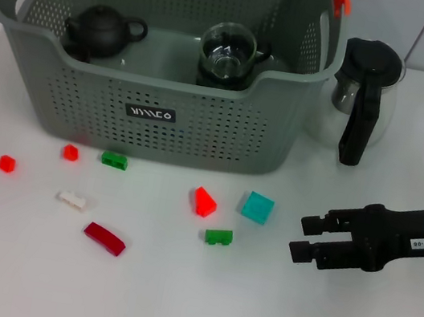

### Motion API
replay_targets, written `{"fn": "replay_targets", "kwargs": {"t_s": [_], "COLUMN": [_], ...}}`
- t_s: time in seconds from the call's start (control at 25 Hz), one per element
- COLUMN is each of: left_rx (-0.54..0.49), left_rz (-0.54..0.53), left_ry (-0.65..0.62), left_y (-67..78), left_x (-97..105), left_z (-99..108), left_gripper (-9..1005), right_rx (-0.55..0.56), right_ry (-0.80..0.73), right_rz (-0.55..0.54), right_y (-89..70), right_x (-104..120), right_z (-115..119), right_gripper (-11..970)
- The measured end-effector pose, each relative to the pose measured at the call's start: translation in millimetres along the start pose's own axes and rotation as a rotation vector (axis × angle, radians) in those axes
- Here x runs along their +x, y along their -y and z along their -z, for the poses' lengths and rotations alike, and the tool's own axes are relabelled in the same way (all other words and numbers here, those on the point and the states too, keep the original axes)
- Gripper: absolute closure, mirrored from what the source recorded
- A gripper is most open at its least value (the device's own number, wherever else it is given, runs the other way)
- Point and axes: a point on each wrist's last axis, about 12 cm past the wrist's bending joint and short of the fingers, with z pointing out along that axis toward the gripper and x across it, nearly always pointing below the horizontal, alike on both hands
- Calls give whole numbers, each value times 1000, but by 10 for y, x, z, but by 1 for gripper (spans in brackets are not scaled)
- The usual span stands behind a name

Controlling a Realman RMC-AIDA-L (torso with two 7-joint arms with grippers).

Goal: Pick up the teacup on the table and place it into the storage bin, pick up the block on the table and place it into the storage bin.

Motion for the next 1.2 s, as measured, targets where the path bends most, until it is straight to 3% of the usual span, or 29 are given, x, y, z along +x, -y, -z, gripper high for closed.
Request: {"fn": "replay_targets", "kwargs": {"t_s": [0.16,0.28,0.4,0.52,0.68,0.92,1.12,1.2], "left_rx": [11,17,-11,-87,-230,-426,-442,-441], "left_rz": [-28,-57,-92,-112,-132,-171,-204,-211], "left_ry": [26,2,-84,-187,-319,-456,-515,-527], "left_y": [5,20,29,14,-53,-127,-86,-67], "left_x": [-164,-272,-365,-398,-368,-236,-142,-133], "left_z": [-161,-478,-951,-1387,-1781,-2060,-2172,-2191], "left_gripper": [593,593,594,594,593,593,592,548], "right_rx": [3,4,1,-2,-1,-1,0,0], "right_ry": [2,3,4,4,4,9,8,9], "right_rz": [2,5,7,8,8,5,11,13], "right_y": [4,3,-1,-4,-4,-4,-4,-4], "right_x": [-4,-7,-15,-20,-24,-20,-32,-38], "right_z": [-1,-7,-19,-31,-36,-33,-36,-38], "right_gripper": [249,249,249,249,249,249,249,249]}}
